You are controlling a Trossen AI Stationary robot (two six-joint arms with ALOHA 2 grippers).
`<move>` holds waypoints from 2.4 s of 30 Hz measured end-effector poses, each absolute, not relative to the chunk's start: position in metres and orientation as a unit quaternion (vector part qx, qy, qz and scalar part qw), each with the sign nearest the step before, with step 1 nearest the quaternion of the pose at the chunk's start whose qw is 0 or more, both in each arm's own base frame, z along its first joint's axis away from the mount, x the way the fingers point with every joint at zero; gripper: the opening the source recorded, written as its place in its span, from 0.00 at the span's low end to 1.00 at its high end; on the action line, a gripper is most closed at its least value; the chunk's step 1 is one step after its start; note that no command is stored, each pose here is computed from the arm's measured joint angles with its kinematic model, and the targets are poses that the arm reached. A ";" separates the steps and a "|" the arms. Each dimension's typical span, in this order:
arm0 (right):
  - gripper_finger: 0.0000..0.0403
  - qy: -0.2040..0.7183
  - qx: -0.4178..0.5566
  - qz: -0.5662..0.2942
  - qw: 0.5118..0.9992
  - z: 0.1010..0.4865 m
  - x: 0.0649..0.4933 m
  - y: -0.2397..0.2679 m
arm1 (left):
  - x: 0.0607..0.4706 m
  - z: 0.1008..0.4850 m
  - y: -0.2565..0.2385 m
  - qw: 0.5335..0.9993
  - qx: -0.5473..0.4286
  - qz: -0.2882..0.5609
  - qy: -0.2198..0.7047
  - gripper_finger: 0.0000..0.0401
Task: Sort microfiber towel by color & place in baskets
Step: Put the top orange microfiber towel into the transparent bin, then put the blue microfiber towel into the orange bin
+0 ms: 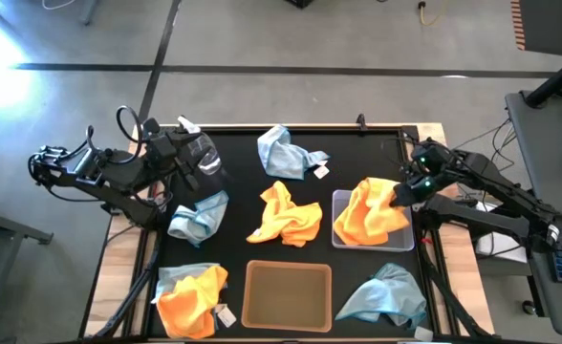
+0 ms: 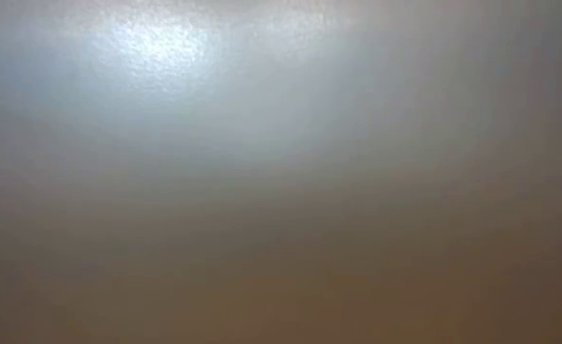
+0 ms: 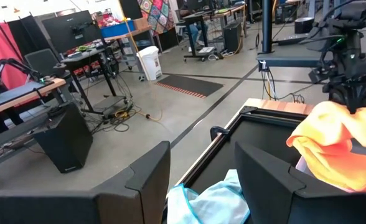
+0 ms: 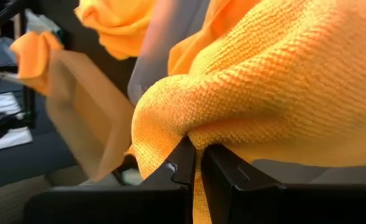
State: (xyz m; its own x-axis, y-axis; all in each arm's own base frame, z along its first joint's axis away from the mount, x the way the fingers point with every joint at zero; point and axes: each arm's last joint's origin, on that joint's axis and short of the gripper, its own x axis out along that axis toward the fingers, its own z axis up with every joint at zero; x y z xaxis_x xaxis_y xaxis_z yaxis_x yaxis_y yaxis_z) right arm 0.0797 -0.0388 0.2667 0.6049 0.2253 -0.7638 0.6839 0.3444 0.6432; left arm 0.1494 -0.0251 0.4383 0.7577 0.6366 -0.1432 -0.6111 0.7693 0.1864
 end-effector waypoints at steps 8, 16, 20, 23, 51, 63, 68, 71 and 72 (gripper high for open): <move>0.03 0.408 0.511 -0.166 0.738 0.267 0.085 -0.044 | 0.149 0.438 -0.025 0.935 0.064 0.334 0.099 0.41; 0.21 0.444 0.524 -0.104 0.719 0.258 0.106 -0.055 | 0.149 0.438 -0.025 0.935 0.064 0.334 0.100 0.41; 0.33 0.472 0.515 -0.083 0.711 0.251 0.118 -0.060 | 0.149 0.438 -0.025 0.935 0.064 0.333 0.100 0.41; 0.40 0.493 0.508 -0.077 0.702 0.244 0.125 -0.064 | 0.149 0.438 -0.025 0.935 0.064 0.334 0.099 0.41; 0.37 0.205 0.148 -0.088 0.963 0.400 0.190 -0.115 | 0.149 0.438 -0.025 0.935 0.071 0.333 0.104 0.41; 0.34 0.223 0.062 -0.037 0.972 0.387 0.228 -0.140 | 0.147 0.434 -0.024 0.932 0.081 0.333 0.121 0.41; 0.32 0.262 0.074 -0.114 0.955 0.371 0.241 -0.154 | 0.147 0.434 -0.024 0.932 0.079 0.333 0.120 0.41; 0.31 0.286 0.074 -0.174 0.939 0.361 0.247 -0.163 | 0.147 0.434 -0.024 0.932 0.078 0.333 0.119 0.41; 0.31 0.292 0.075 -0.189 0.935 0.358 0.249 -0.165 | 0.147 0.434 -0.024 0.932 0.078 0.333 0.119 0.41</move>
State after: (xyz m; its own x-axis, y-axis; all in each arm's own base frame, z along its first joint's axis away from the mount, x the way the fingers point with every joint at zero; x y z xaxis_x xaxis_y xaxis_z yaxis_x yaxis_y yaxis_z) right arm 0.2492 -0.1653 0.3581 0.7581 -0.3088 -0.5744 0.3960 0.9178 0.0293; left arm 0.1467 -0.0242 0.4343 0.7501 0.6389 -0.1708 -0.6019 0.7665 0.2240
